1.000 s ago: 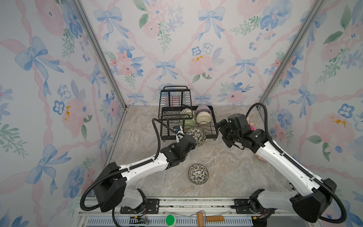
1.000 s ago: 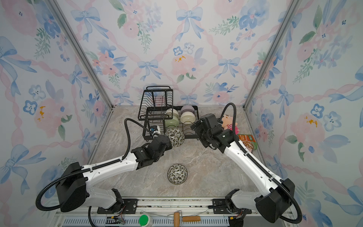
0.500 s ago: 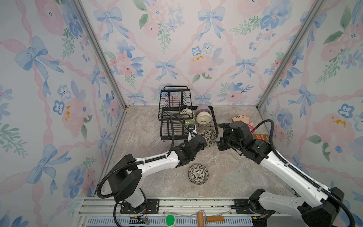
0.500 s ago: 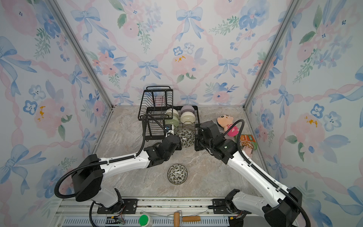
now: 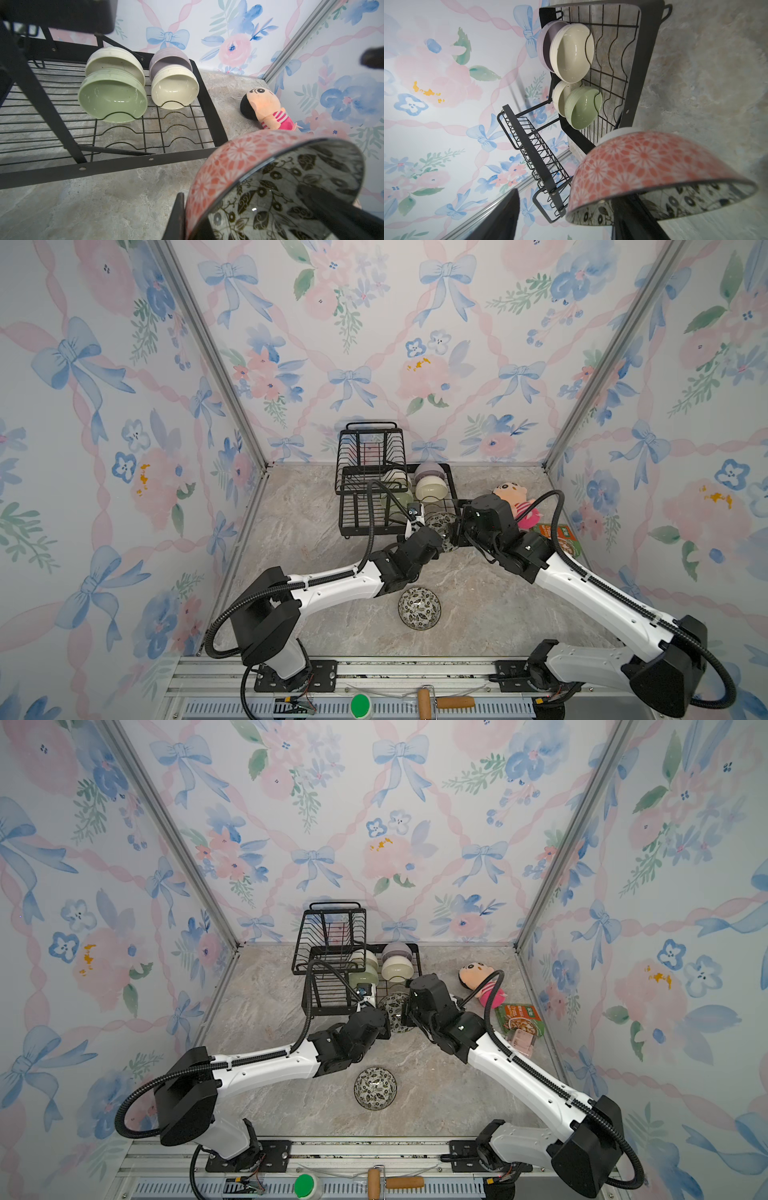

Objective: Load bowls into a dish rack
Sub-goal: Pick up the bowl from the bottom-right of the table.

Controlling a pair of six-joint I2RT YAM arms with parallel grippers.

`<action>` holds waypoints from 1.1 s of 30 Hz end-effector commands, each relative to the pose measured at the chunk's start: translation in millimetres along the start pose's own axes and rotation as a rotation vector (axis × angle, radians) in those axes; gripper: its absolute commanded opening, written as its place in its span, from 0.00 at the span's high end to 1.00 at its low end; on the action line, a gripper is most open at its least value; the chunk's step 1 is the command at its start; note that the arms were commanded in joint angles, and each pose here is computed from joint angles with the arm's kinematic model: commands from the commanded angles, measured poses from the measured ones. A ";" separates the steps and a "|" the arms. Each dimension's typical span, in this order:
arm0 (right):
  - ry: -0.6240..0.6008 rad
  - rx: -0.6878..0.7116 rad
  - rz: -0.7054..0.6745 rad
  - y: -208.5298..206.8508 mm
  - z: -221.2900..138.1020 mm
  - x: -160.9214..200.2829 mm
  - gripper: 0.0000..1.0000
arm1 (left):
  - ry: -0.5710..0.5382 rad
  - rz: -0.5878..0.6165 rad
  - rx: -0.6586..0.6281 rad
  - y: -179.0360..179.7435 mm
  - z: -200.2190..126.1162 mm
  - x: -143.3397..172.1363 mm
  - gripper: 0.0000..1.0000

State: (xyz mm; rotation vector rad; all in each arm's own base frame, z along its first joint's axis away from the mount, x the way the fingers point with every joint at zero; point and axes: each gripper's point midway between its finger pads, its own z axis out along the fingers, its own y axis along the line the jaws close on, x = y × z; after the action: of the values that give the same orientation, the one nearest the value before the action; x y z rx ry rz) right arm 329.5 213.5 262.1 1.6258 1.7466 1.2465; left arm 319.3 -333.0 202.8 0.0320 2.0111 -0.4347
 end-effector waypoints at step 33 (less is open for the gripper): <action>0.092 -0.399 -0.231 70.7 2.4 -12.5 1.00 | -0.034 -0.055 -0.056 36.8 -46.6 -30.3 0.02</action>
State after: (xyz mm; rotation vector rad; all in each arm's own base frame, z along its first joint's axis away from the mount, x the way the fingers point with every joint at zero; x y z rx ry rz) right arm 367.7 198.7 258.7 1.3689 1.6817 1.3312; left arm 303.7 -291.6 237.0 -0.0884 1.9764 -0.4389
